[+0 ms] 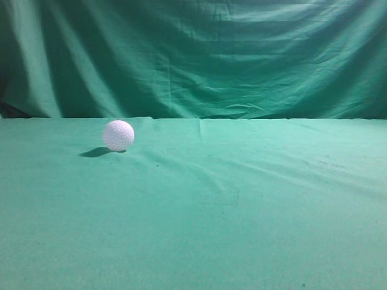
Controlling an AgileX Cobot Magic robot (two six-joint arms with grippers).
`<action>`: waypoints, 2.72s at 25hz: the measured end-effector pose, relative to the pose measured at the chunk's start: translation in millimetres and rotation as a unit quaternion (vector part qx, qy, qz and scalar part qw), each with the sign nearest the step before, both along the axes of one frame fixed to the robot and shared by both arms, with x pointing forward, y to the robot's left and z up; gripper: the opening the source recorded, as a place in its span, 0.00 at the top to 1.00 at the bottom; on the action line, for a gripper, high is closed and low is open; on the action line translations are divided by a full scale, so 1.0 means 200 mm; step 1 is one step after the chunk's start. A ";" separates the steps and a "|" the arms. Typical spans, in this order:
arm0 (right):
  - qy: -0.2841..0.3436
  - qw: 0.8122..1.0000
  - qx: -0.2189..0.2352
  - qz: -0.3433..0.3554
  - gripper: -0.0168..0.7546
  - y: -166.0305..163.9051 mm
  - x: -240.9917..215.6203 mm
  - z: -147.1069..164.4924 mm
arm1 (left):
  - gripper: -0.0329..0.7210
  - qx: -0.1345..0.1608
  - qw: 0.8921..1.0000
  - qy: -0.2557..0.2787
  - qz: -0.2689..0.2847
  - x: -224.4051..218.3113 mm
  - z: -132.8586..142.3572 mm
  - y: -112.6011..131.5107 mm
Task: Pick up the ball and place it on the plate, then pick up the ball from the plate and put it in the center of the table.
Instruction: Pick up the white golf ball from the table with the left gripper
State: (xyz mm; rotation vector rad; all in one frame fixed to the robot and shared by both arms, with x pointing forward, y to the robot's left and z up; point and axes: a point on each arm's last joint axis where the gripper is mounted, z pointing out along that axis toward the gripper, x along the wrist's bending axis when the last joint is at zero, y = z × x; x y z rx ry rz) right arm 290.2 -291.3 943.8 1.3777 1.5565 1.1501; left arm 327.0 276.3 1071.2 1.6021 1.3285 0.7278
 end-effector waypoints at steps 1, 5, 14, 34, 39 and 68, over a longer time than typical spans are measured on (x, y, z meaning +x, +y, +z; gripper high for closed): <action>0.000 1.000 0.000 0.000 0.98 0.00 0.00 0.00 | 0.96 0.012 1.000 0.016 -0.018 0.03 0.03 -0.01; 0.000 1.000 0.000 0.000 0.98 0.00 0.00 0.00 | 0.96 0.061 0.989 0.082 -0.106 0.16 0.07 -0.09; 0.000 1.000 0.000 0.000 0.98 0.00 0.00 0.00 | 0.96 0.119 0.951 0.181 -0.222 0.59 0.04 -0.40; 0.000 1.000 0.000 0.000 0.98 0.00 0.00 0.00 | 0.30 0.173 0.914 0.302 -0.209 1.30 -0.40 -0.79; 0.000 1.000 0.000 0.000 0.98 0.00 0.00 0.00 | 0.10 0.191 0.911 0.320 -0.176 1.37 -0.50 -0.79; 0.000 1.000 0.000 0.000 0.98 0.00 0.00 0.00 | 0.56 0.197 0.910 0.328 -0.160 1.50 -0.31 -0.84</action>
